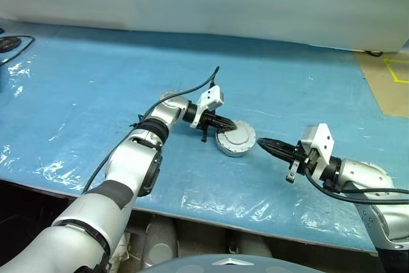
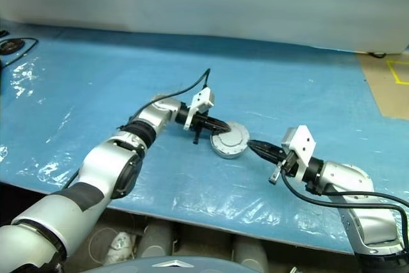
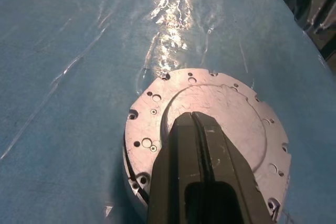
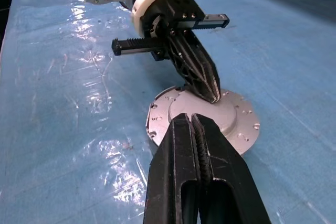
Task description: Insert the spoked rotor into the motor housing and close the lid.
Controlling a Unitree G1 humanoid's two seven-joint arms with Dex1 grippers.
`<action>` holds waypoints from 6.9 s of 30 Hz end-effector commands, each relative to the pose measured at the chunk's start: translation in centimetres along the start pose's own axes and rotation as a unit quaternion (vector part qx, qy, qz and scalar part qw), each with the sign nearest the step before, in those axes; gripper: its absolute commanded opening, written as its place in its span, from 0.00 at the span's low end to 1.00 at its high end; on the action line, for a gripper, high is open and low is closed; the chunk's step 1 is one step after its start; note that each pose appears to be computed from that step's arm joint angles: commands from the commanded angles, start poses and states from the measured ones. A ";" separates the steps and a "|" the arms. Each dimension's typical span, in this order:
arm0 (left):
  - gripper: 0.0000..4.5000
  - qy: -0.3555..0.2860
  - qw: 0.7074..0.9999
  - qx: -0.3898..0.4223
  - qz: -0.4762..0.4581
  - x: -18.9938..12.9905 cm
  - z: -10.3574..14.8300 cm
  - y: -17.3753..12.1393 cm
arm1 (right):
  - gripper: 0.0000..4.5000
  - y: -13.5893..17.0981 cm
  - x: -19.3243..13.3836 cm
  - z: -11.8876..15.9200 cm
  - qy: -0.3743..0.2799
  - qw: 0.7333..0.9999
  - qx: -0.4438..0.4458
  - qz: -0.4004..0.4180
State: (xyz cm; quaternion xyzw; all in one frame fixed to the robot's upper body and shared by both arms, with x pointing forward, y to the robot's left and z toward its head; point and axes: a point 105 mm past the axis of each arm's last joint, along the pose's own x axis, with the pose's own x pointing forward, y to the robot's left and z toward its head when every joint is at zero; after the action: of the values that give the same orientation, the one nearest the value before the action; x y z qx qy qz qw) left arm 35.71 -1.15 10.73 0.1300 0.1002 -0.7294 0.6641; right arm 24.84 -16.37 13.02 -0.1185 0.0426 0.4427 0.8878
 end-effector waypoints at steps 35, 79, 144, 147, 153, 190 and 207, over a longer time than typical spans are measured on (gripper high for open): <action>0.00 -0.135 0.973 0.037 0.182 -6.7 -2.5 -4.9 | 0.99 -0.3 7.5 -0.6 0.011 0.999 0.005 0.050; 0.00 -0.127 0.970 0.019 0.204 -6.4 -3.4 -5.0 | 0.66 0.8 8.7 -1.4 0.056 0.996 -0.024 0.060; 0.00 0.005 0.992 -0.006 0.129 -2.3 -5.5 -4.6 | 0.89 1.9 8.3 -2.3 0.063 0.994 -0.013 0.086; 0.00 0.003 0.992 -0.006 0.126 -2.2 -5.5 -4.7 | 0.99 2.0 8.2 -1.6 0.049 0.995 -0.002 0.090; 0.00 -0.001 0.992 -0.001 0.123 -2.0 -5.1 -4.7 | 0.99 0.7 8.3 0.7 -0.002 0.998 -0.009 0.067; 0.00 -0.001 0.992 0.015 0.123 -1.6 -5.6 -4.6 | 0.99 2.0 5.1 -2.7 0.145 0.923 0.352 0.059; 0.00 -0.006 0.991 0.024 0.134 -1.6 -5.4 -4.1 | 0.78 3.3 5.3 -1.4 0.080 0.871 0.469 0.123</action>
State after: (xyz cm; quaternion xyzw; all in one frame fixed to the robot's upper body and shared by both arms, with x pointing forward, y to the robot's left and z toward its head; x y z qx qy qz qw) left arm 32.90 2.80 7.76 0.1462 0.0312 -0.6245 0.7665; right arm 25.27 -12.10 8.00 0.2669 0.3667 0.4243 0.7837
